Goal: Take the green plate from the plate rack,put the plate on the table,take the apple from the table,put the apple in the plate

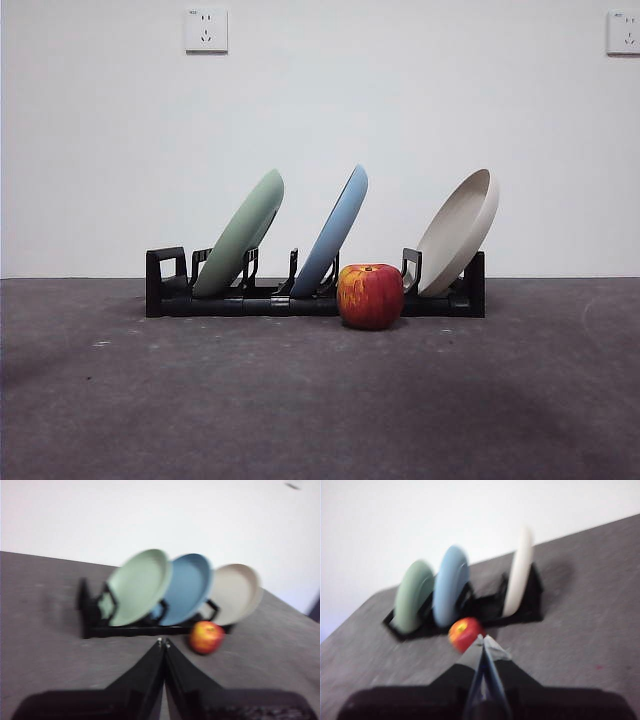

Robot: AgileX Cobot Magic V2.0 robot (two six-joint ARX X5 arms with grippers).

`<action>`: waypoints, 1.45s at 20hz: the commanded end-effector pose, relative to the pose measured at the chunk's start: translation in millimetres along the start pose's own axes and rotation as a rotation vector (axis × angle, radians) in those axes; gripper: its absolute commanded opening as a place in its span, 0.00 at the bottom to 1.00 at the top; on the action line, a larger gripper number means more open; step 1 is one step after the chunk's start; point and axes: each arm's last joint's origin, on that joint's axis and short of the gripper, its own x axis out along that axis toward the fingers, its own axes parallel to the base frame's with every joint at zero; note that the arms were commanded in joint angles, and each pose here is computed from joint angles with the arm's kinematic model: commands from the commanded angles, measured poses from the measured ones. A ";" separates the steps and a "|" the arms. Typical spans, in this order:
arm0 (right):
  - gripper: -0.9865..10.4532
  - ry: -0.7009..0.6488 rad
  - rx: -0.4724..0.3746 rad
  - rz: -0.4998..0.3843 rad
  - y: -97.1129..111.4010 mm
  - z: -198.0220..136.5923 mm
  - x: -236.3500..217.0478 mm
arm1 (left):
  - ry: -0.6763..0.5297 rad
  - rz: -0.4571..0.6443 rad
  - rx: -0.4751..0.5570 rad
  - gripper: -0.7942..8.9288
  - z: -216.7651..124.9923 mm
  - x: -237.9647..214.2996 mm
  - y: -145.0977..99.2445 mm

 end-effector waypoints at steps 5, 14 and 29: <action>0.08 0.225 -0.126 0.114 19.8 44.4 1.3 | 0.106 -0.181 0.027 0.07 30.7 -0.9 -14.7; 0.08 0.507 -0.252 0.242 34.5 73.4 4.3 | 0.279 -0.398 0.044 0.07 54.7 3.4 -25.3; 0.72 0.654 -0.245 0.291 39.2 64.9 3.6 | 0.379 -0.427 0.063 0.73 59.8 4.0 -27.3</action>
